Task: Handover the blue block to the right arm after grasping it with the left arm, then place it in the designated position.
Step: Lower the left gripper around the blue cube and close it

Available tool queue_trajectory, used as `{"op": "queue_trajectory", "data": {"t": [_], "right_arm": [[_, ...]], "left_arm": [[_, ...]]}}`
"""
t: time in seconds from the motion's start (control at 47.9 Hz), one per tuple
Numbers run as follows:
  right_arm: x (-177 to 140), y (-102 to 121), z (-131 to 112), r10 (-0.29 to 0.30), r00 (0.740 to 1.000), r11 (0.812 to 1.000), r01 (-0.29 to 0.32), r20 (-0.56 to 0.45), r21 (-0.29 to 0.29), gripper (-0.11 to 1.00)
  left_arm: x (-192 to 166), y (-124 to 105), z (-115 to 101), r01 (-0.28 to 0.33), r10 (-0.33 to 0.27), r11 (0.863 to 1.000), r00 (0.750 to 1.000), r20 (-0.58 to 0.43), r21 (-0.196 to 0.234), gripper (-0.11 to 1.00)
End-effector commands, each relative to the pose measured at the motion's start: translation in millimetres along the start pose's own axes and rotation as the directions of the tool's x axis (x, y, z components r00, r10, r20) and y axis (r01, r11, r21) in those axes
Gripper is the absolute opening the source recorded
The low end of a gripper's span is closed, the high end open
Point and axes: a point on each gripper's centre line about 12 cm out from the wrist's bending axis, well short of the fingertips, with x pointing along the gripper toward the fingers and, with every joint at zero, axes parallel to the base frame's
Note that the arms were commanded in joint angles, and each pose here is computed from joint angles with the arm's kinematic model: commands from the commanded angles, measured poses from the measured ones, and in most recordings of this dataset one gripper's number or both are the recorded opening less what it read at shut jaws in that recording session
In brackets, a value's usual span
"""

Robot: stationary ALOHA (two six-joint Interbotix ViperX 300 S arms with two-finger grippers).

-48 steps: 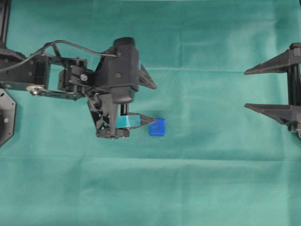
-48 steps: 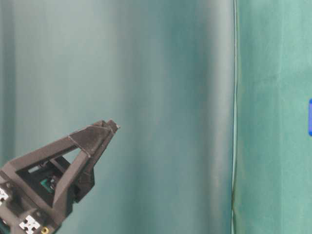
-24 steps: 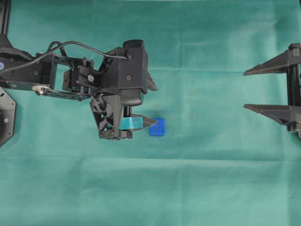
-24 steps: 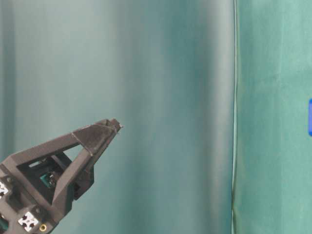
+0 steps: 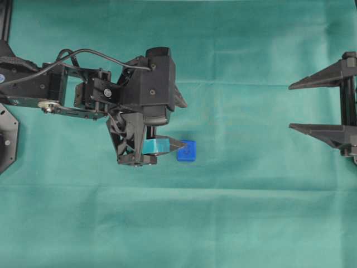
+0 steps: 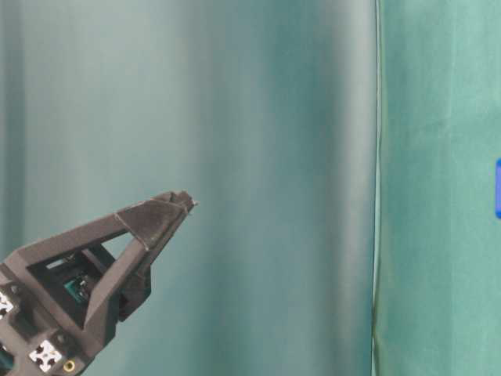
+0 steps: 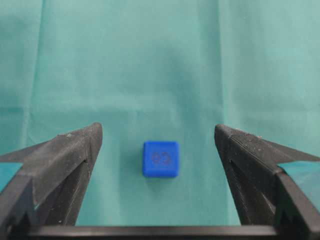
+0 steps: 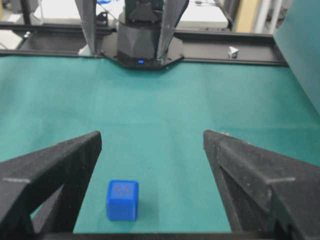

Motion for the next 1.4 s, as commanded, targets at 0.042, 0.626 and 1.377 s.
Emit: {"op": "queue_trajectory", "data": {"t": [0.042,0.626,1.377], "right_arm": [[2.5,0.7,9.8,0.001,1.000,1.000,-0.001,0.023,0.000,0.93],[3.4,0.7,9.5,0.001,1.000,1.000,-0.001,0.020,0.000,0.93],[3.6,0.7,9.2,0.001,1.000,1.000,-0.001,0.018,-0.003,0.93]], "left_arm": [[-9.4,-1.4,11.4,0.003,-0.003,1.000,0.999,0.040,0.002,1.00],[-9.4,-0.7,11.6,0.002,-0.002,1.000,0.999,0.041,0.001,1.00],[10.0,-1.2,-6.9,0.002,-0.002,1.000,1.000,-0.015,0.004,1.00]]}}
